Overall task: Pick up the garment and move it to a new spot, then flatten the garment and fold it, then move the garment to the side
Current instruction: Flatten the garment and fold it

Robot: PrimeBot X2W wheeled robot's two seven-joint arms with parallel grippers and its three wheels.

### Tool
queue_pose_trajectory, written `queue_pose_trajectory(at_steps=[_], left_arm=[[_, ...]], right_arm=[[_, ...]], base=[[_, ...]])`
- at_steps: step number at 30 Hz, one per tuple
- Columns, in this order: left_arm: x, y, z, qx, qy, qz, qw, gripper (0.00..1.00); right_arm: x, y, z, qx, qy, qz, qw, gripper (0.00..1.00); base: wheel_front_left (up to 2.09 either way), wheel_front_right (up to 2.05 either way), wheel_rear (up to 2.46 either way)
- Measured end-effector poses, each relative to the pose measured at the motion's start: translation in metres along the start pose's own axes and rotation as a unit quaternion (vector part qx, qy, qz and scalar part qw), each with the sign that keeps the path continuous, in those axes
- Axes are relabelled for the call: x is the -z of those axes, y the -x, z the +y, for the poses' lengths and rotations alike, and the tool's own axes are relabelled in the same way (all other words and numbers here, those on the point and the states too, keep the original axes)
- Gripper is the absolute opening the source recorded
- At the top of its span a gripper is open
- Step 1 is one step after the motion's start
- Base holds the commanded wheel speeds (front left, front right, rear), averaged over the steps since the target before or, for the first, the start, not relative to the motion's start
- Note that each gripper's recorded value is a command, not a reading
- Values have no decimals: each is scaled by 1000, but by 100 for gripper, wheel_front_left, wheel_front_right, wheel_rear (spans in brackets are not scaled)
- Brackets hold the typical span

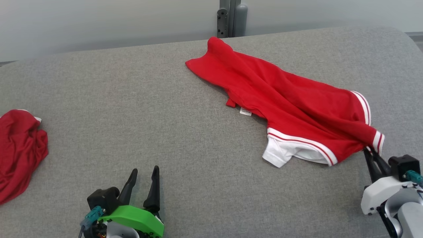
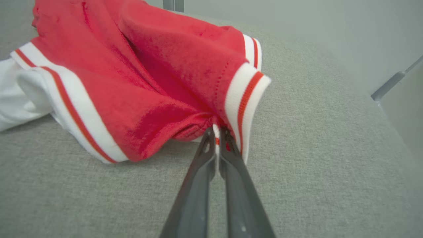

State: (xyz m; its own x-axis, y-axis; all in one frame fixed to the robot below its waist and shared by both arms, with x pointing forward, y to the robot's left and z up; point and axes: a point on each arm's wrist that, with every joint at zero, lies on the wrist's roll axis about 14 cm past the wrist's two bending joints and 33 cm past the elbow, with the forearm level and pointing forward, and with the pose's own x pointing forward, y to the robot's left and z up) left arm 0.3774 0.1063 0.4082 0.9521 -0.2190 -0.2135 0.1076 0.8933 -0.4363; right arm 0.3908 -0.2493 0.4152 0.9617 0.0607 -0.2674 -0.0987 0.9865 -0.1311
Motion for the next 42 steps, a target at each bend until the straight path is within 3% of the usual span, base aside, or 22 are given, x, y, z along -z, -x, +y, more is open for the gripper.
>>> queue_pose_trajectory(at_steps=[2, 3, 10, 16, 22, 26, 28, 29, 38, 42], left_arm=[[1, 0, 1, -1, -1, 1, 1000, 100], [1, 0, 2, -2, -1, 2, 1000, 100], [4, 1, 5, -6, 0, 6, 1000, 100], [4, 2, 10, -15, 5, 5, 1000, 100], [3, 6, 18, -27, 9, 3, 1000, 100], [4, 6, 20, -31, 10, 4, 999, 100], [5, 6, 21, -33, 10, 6, 999, 100], [5, 5, 21, -33, 10, 6, 999, 100], [-2, 6, 21, -33, 10, -5, 999, 100], [-2, 8, 14, -23, 8, -5, 1000, 100]], right_arm=[[-12, -3, -8, 16, -2, -19, 1000, 95], [-21, -7, -3, 13, -2, -34, 999, 100], [-77, -21, 76, -80, -10, -122, 989, 100], [-56, -14, 153, -191, -25, -88, 977, 100], [-19, -11, 164, -214, -8, -30, 976, 100], [-14, -19, 165, -210, -2, -20, 978, 100], [-11, -21, 168, -211, 0, -13, 977, 49], [-12, -24, 167, -207, -3, -13, 978, 0], [-70, -40, 117, -133, -7, -96, 986, 0], [-104, -35, 71, -71, -13, -150, 986, 0]], base=[[0, 0, 0], [0, 0, 0], [0, 0, 0], [0, 0, 0], [0, 0, 0], [0, 0, 0], [0, 0, 0], [0, 0, 0], [0, 0, 0], [0, 0, 0]])
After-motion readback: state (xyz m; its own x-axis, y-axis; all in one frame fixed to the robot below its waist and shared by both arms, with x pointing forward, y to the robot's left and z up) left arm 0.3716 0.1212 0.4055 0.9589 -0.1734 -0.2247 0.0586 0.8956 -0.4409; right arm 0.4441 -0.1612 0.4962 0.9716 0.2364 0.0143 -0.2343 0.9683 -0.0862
